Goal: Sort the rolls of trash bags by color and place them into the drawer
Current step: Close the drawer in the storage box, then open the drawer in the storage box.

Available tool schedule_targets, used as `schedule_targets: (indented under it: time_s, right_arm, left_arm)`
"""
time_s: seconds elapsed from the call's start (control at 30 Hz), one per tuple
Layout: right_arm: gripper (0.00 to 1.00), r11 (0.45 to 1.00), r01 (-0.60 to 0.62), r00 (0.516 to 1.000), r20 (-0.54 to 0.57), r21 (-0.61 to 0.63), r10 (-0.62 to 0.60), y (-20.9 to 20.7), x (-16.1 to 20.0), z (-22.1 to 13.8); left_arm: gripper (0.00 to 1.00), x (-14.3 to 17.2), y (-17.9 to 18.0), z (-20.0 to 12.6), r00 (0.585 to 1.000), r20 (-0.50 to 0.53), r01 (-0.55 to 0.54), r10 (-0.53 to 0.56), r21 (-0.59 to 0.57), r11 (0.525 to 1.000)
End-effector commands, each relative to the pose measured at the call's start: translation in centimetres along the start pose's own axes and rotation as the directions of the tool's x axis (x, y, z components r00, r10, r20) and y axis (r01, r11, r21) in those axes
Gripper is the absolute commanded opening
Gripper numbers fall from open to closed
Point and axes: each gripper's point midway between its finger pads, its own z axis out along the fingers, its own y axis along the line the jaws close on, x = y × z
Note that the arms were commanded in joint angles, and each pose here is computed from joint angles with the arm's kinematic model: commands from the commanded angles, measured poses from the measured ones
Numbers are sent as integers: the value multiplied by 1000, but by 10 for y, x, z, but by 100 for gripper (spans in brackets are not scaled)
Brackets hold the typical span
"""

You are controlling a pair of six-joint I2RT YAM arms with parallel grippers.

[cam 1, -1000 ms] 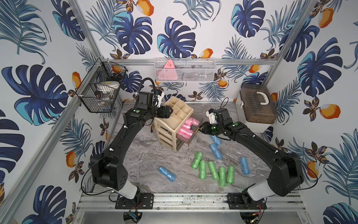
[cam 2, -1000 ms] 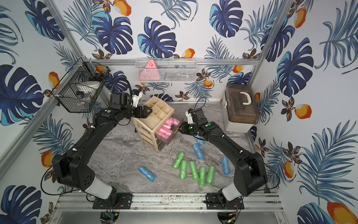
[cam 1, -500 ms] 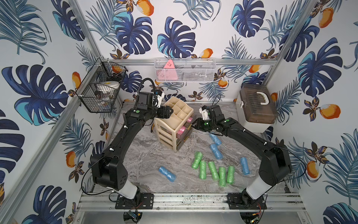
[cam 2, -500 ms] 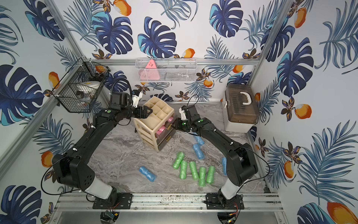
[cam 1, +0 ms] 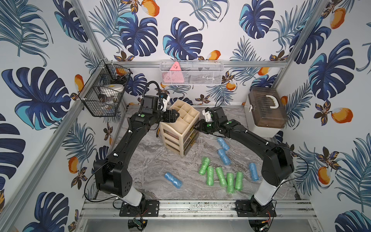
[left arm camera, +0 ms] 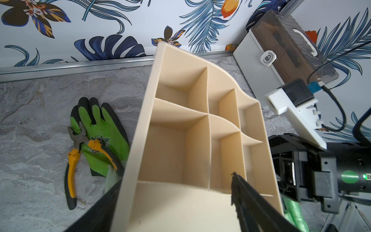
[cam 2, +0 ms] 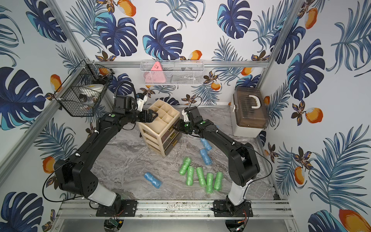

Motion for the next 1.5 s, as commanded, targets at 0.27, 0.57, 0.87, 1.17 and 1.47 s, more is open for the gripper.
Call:
schedule_targets:
  time_s: [0.27, 0.57, 0.87, 1.17, 1.47]
  right_arm:
    - [43, 999, 37, 998, 44, 13, -37, -3, 0, -17]
    - [49, 999, 21, 998, 64, 43, -23, -22, 6, -33]
    - [50, 999, -45, 997, 70, 30, 42, -44, 18, -39]
    - [46, 985, -161, 985, 49, -64, 164, -58, 34, -26]
    - [44, 964, -229, 970, 52, -137, 238, -65, 46, -13]
  left_arm:
    - [85, -5, 14, -6, 999, 34, 26, -23, -97, 995]
    - [87, -24, 28, -34, 994, 113, 31, -4, -235, 972]
    - [87, -23, 27, -73, 986, 164, 39, 11, -298, 954]
    - [85, 15, 12, -92, 988, 149, 72, -37, -232, 970]
    - [84, 45, -2, -105, 988, 139, 92, -70, -159, 983]
